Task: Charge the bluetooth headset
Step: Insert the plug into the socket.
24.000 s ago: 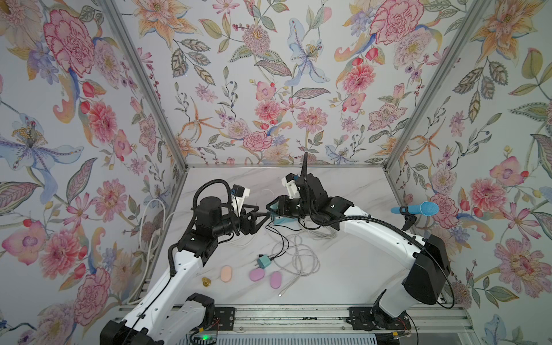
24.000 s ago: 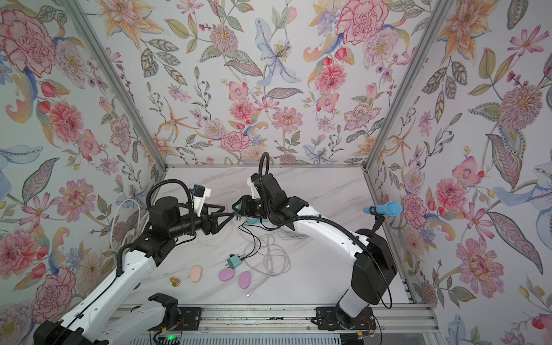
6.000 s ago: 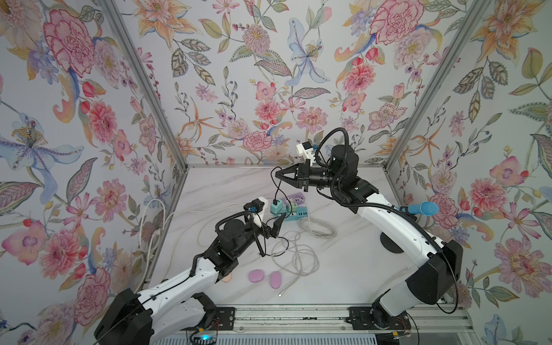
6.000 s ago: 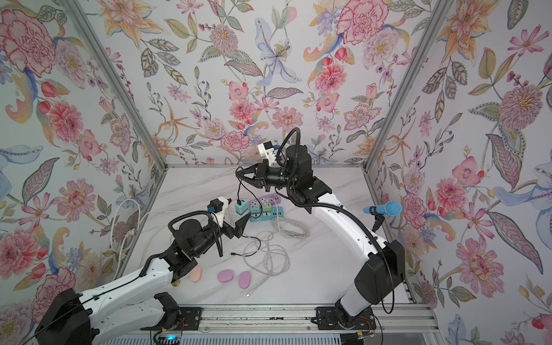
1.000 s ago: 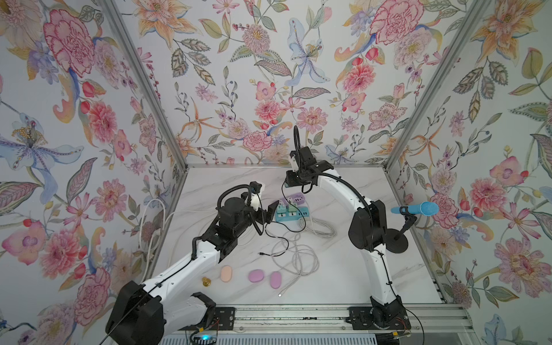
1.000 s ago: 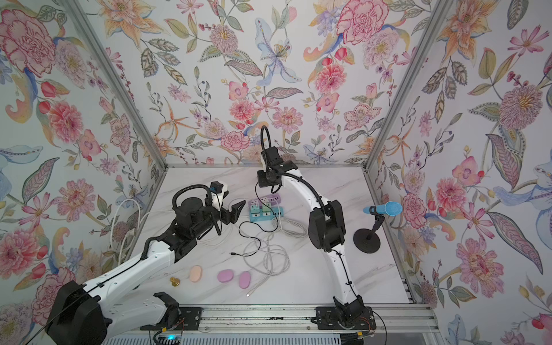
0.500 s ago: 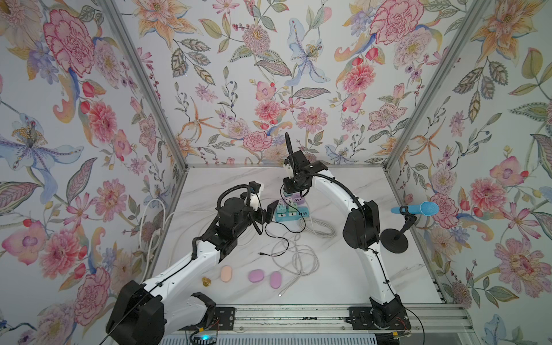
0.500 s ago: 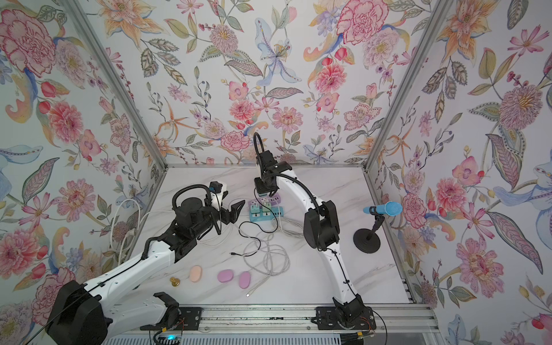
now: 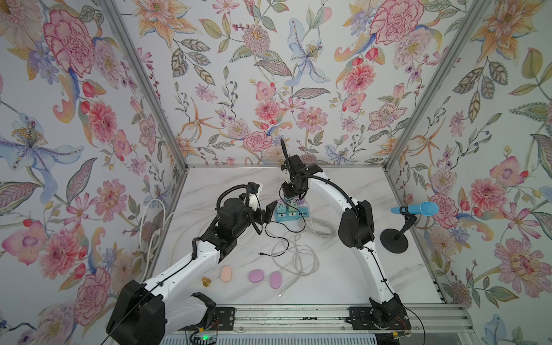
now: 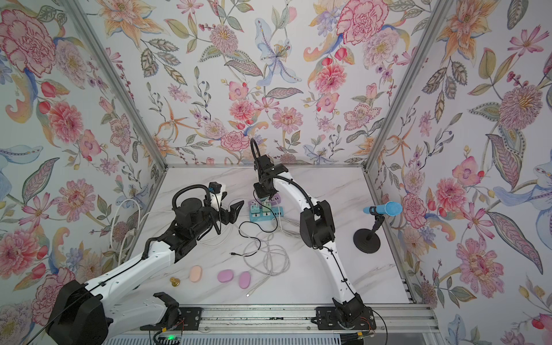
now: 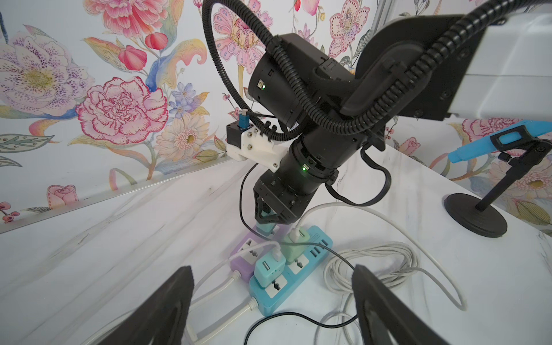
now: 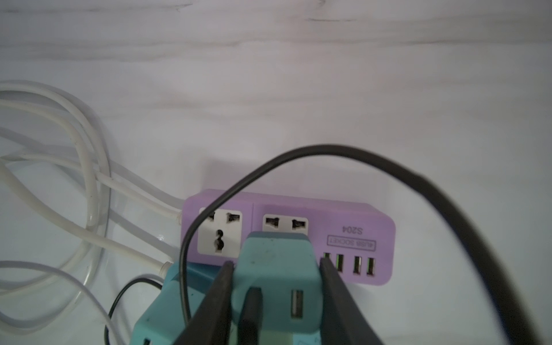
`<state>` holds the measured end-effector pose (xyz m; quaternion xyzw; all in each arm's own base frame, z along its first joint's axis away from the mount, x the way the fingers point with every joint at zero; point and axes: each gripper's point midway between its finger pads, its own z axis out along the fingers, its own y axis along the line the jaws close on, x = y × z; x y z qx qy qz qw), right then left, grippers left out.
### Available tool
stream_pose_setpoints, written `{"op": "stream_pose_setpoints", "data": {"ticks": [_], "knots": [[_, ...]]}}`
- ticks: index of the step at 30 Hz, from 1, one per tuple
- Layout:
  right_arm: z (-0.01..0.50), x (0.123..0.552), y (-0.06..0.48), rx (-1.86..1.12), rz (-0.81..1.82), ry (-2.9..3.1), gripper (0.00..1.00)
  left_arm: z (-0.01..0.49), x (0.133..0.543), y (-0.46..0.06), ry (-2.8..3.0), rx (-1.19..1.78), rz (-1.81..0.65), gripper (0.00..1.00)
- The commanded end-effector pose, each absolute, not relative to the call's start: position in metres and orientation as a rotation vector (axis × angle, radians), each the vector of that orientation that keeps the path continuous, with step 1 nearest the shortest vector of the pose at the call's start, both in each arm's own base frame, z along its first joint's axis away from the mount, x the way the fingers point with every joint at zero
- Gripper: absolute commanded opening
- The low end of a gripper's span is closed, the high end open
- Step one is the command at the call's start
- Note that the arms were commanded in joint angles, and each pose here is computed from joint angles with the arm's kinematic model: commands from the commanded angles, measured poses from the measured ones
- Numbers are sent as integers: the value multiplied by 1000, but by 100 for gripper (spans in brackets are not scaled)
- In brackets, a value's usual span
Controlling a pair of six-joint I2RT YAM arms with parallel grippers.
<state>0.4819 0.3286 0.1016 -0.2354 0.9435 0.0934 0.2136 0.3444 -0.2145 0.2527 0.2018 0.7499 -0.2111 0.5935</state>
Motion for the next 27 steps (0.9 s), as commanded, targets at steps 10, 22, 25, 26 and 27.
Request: {"op": "stream_pose_setpoints", "data": {"ticks": [10, 22, 25, 26, 27], "knots": [[87, 495, 331, -649, 245, 2620, 0, 238, 349, -213, 1793, 462, -507, 85], [80, 488, 317, -673, 212, 2655, 0, 236, 353, -213, 1800, 461, -506, 85], [85, 490, 308, -643, 206, 2660, 0, 236, 354, -213, 1798, 459, -506, 85], [88, 491, 305, -625, 211, 2661, 0, 236, 355, -213, 1797, 458, -508, 85], [90, 492, 303, -613, 214, 2662, 0, 236, 355, -213, 1798, 459, -509, 85]]}}
